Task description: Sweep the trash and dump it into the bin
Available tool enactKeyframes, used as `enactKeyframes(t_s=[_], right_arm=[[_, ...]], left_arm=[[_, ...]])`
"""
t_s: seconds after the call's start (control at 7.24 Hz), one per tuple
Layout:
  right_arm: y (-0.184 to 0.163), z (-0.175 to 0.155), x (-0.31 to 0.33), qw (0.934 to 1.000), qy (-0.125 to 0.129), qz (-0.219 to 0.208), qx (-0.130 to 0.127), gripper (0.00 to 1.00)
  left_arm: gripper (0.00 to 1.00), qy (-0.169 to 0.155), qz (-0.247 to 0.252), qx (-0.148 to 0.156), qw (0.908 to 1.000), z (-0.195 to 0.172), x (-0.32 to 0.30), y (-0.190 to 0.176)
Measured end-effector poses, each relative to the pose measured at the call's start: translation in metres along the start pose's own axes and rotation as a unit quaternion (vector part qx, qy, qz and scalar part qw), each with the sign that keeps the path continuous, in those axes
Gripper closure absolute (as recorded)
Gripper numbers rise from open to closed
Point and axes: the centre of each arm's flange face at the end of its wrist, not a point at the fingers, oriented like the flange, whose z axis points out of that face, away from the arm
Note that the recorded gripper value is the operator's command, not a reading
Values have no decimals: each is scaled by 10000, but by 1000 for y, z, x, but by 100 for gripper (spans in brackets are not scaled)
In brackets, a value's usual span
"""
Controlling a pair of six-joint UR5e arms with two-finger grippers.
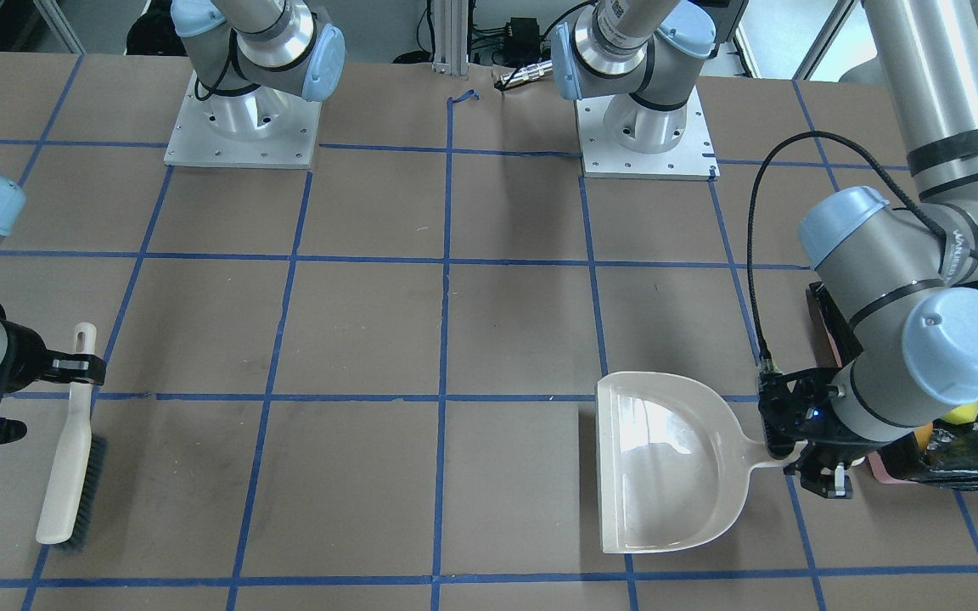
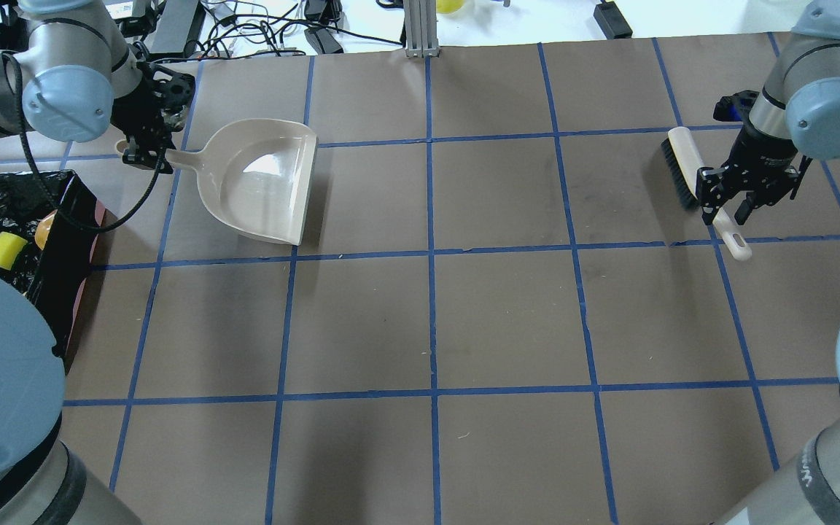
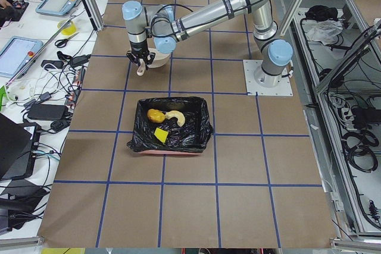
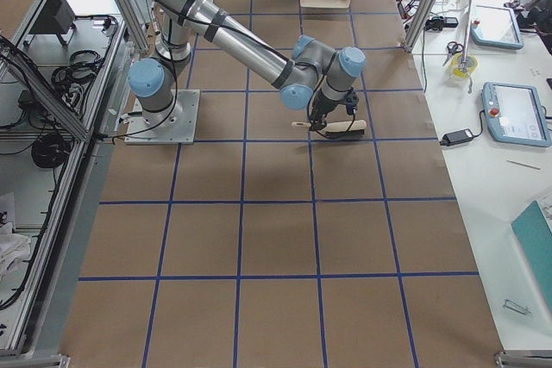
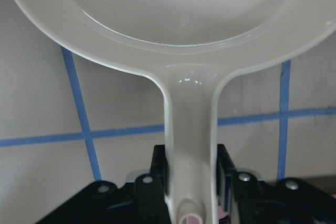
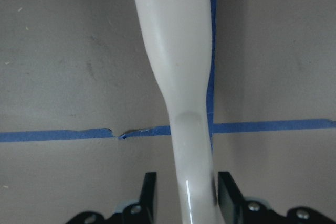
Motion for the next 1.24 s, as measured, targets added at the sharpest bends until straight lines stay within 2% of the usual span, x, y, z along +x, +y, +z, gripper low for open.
enactKeyframes(t_s=[0.14, 0.41, 0.83, 0.97, 1.24], right_arm=[[3, -15, 1, 9999, 48, 33, 123, 0], [24, -71, -1, 9983, 186, 102, 546, 0], [91, -165, -29, 9923, 358, 148, 1175, 0], [107, -185, -53, 9899, 387, 13, 1364, 0], [117, -195, -132, 9847, 442, -485, 1611, 0]], left_arm=[[100, 36, -33, 95, 9999, 10, -3, -6], [100, 101, -135, 228, 9996, 27, -8, -16], [100, 164, -203, 231, 9994, 40, -13, -25], [100, 197, -228, 240, 9993, 44, -13, -27], [100, 222, -256, 252, 9991, 47, -12, -29]])
